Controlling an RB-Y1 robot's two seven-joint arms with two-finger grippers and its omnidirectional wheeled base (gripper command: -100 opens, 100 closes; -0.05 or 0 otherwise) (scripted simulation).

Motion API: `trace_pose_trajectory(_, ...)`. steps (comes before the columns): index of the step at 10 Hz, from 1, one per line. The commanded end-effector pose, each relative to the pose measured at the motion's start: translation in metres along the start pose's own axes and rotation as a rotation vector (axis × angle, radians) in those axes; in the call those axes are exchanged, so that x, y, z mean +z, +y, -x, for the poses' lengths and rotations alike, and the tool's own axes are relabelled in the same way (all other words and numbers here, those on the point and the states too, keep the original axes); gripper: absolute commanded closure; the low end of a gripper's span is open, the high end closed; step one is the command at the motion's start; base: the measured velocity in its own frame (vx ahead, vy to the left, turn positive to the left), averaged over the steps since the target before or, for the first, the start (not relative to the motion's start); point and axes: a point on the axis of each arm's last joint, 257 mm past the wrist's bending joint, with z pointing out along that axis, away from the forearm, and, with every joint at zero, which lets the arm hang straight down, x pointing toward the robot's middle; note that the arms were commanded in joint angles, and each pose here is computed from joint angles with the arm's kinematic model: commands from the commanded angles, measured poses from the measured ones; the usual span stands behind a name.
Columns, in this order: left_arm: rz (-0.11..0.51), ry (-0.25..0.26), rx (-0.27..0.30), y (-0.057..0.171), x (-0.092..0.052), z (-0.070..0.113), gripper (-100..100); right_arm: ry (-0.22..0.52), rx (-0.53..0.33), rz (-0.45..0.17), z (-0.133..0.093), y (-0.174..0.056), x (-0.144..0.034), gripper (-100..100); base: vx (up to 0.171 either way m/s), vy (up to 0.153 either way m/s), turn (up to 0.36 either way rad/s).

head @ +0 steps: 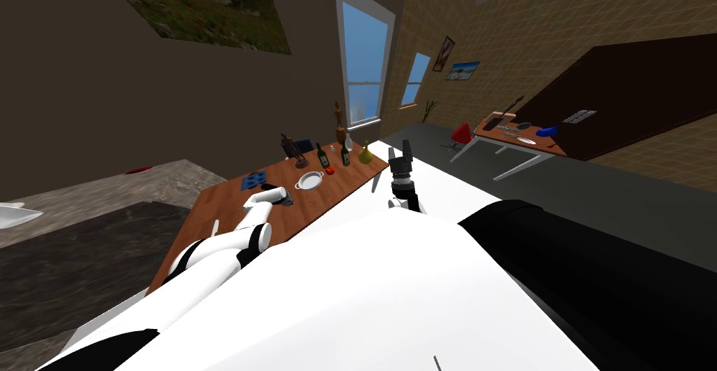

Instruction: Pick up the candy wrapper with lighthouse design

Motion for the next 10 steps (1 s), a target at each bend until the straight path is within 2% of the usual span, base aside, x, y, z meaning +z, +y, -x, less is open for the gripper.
trace_pose_trajectory(1, 0.000, 0.000, 0.000, 0.000, 0.000, 0.000, 100, 0.000, 0.000, 0.000, 0.000, 0.000, 0.000, 0, 0.001, 0.007, 0.006)
trace_pose_trajectory(5, -0.001, 0.000, 0.000, 0.000, 0.000, 0.000, 100, 0.000, 0.000, 0.000, 0.000, 0.000, 0.000, 0, 0.000, 0.000, 0.000)
trace_pose_trajectory(6, -0.001, 0.000, 0.000, 0.000, 0.000, 0.000, 0, 0.000, 0.000, 0.000, 0.000, 0.000, 0.000, 0, 0.000, 0.000, 0.000)
trace_pose_trajectory(7, 0.000, 0.001, 0.002, 0.000, -0.002, 0.001, 100, 0.000, 0.000, 0.000, 0.000, 0.000, 0.000, 0, 0.001, -0.016, 0.075)
trace_pose_trajectory(9, -0.001, 0.015, 0.029, -0.012, -0.010, -0.006, 100, 0.000, 0.000, 0.000, 0.000, 0.000, 0.000, 0, -0.013, -0.057, 0.166)
trace_pose_trajectory(10, -0.003, 0.011, 0.020, -0.009, -0.008, -0.004, 100, 0.000, 0.000, 0.000, 0.000, 0.000, 0.000, 0, -0.009, -0.033, 0.042)
